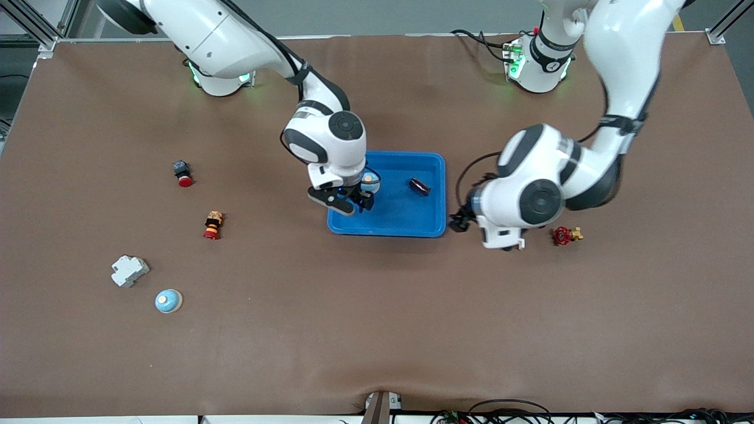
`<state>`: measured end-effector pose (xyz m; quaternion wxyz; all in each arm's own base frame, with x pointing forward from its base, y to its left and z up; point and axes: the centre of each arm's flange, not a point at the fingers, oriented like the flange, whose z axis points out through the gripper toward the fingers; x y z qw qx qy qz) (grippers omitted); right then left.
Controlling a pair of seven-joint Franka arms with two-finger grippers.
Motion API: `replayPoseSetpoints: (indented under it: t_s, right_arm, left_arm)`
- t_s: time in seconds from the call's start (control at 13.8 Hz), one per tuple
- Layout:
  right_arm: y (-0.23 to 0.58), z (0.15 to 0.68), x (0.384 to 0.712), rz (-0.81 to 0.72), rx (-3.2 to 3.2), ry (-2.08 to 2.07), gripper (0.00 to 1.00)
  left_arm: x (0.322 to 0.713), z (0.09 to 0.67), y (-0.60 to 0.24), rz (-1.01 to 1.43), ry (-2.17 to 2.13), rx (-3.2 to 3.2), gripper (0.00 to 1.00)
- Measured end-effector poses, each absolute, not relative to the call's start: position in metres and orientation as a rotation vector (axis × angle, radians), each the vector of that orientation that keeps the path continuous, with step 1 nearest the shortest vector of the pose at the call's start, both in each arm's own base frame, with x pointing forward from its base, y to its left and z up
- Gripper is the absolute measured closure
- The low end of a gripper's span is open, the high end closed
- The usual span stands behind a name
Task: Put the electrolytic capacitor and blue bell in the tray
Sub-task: 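Release the bell and capacitor into the tray with both grippers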
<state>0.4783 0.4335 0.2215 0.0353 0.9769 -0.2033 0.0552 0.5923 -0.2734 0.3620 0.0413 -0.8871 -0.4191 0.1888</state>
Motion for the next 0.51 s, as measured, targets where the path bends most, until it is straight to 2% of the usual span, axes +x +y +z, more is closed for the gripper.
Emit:
replayPoseSetpoints:
  t_s: [0.22, 0.51]
  right_arm:
    - [0.375, 0.26, 0.525, 0.096, 3.025, -0.488, 0.0]
    - [0.257, 0.311, 0.583, -0.007, 3.069, -0.317, 0.0]
  left_arm:
    - [0.606, 0.378, -0.212, 0.553, -1.104, -2.719, 0.0]
    - [0.626, 0.359, -0.093, 0.645, -1.016, -2.75, 0.0]
